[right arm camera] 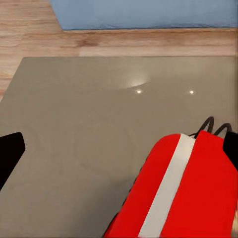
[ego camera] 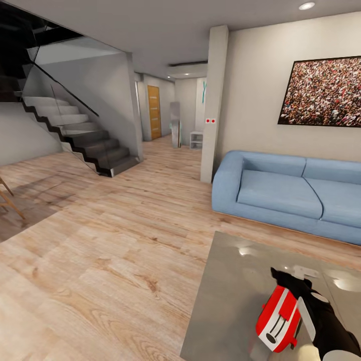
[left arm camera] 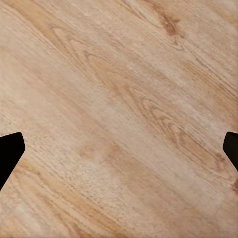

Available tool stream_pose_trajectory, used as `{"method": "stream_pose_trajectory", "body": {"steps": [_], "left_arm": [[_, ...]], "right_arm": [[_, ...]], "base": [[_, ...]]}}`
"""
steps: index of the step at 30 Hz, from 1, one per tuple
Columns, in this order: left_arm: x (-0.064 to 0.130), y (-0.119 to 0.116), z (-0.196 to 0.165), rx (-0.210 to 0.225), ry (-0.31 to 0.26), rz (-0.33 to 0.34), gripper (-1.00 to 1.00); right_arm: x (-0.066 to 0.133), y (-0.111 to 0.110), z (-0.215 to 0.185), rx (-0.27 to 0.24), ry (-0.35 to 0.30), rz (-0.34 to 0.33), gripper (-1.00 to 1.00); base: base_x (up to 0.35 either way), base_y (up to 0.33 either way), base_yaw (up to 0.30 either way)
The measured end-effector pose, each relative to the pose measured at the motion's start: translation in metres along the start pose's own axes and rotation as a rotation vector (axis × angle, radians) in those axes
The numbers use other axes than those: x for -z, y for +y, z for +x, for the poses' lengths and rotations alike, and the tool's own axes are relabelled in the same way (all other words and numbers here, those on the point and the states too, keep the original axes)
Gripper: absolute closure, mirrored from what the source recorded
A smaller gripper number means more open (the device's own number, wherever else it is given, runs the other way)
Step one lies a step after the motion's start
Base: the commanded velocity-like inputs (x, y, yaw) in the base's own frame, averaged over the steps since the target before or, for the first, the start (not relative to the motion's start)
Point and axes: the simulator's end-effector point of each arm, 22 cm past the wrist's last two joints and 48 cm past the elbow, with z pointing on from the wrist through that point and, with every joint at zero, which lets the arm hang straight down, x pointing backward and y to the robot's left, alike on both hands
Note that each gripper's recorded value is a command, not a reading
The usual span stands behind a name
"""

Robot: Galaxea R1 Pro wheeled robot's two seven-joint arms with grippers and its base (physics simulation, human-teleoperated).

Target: Turn on the radio receiver that's on the table in the living room.

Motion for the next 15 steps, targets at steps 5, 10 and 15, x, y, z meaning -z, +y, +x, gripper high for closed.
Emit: {"method": "stream_pose_trajectory", "body": {"steps": [5,10,15], "left_arm": [[0.0000,0.0001,0.0000,0.000,0.000,0.000,-1.00],[0.0000,0.0001,0.0000,0.000,0.000,0.000,-1.00],[0.0000,0.0001,0.0000,0.000,0.000,0.000,-1.00]], "right_arm": [[0.0013,-0.0045,0.0056,-0.007,0.006,0.007,-1.00],[0.0016,-0.0051,0.0072,-0.008,0.009,0.008,-1.00],[0.0024,-0.0077,0.0107,-0.008,0.014,0.016,-1.00]], "base": [[0.000,0.000,0.000],[0.000,0.000,0.000],[0.000,0.000,0.000]]}}
